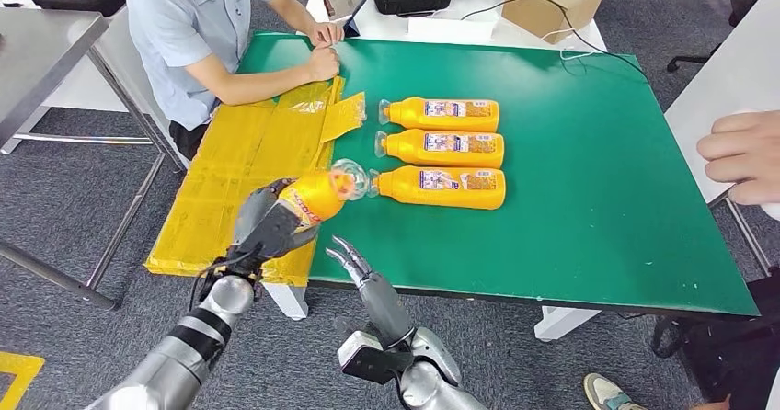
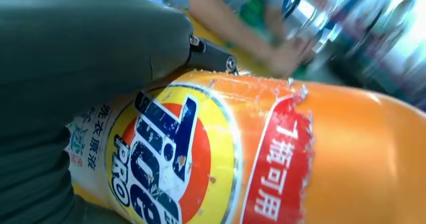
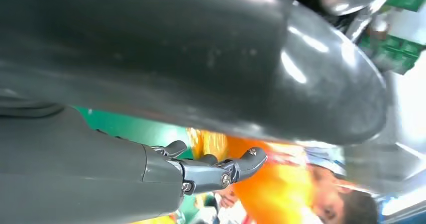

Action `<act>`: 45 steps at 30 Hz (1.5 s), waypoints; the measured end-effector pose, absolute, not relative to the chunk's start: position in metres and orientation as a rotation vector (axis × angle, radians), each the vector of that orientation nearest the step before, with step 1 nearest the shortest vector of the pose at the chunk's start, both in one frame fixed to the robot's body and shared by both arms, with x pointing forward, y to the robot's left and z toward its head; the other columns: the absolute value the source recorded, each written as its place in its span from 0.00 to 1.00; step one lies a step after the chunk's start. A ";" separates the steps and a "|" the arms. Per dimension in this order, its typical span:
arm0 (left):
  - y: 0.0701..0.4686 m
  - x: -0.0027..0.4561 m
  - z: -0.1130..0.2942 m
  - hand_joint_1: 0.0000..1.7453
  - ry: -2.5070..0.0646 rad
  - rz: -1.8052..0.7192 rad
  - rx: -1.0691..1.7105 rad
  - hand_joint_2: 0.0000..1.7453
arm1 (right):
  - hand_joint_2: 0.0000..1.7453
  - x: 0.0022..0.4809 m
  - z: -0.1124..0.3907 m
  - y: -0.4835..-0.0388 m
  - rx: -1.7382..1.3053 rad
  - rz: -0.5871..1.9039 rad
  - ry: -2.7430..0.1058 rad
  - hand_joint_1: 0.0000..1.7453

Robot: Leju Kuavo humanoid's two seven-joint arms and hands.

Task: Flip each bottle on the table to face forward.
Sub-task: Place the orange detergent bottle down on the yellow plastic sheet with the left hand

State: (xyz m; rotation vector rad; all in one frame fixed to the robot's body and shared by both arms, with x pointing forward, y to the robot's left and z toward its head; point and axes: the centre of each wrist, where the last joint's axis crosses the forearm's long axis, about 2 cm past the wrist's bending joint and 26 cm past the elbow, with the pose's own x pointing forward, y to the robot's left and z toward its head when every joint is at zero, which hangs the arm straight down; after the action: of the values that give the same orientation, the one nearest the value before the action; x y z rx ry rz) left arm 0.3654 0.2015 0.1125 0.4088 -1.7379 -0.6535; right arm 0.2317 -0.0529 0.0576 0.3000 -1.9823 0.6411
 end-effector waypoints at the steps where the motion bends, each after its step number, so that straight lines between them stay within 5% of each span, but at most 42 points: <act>1: 0.207 0.374 0.113 1.00 -1.673 -0.758 0.465 1.00 | 0.00 0.231 0.058 -0.052 0.318 0.637 -1.977 0.00; 13: 0.240 0.417 0.122 1.00 -1.345 -1.050 0.696 1.00 | 0.00 0.229 0.060 -0.045 0.372 0.624 -1.961 0.00; 17: 0.244 0.423 0.126 0.85 -1.211 -1.145 0.691 1.00 | 0.00 0.228 0.061 -0.045 0.384 0.640 -1.960 0.00; 20: 0.247 0.428 0.130 0.84 -1.071 -1.224 0.697 1.00 | 0.00 0.228 0.061 -0.043 0.394 0.650 -1.961 0.00; 24: 0.252 0.433 0.134 0.25 -0.959 -1.268 0.716 1.00 | 0.00 0.227 0.062 -0.040 0.408 0.659 -1.958 0.00; 26: 0.253 0.434 0.135 0.09 -0.931 -1.289 0.700 1.00 | 0.00 0.227 0.062 -0.039 0.411 0.665 -1.957 0.00; 29: 0.253 0.435 0.137 0.00 -0.910 -1.320 0.678 1.00 | 0.00 0.226 0.062 -0.038 0.413 0.668 -1.956 0.00; 36: 0.250 0.435 0.137 0.00 -1.012 -1.264 0.574 1.00 | 0.00 0.226 0.060 -0.037 0.401 0.664 -1.953 0.00; 45: 0.231 0.425 0.126 0.00 -1.335 -0.834 0.158 1.00 | 0.00 0.225 0.059 -0.038 0.395 0.652 -1.946 0.00</act>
State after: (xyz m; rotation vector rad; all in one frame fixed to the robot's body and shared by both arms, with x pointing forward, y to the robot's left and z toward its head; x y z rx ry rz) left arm 0.4252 0.2315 0.1263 0.1583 -1.3350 -0.8338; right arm 0.2253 -0.0381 0.0590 0.3945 -1.9458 0.6524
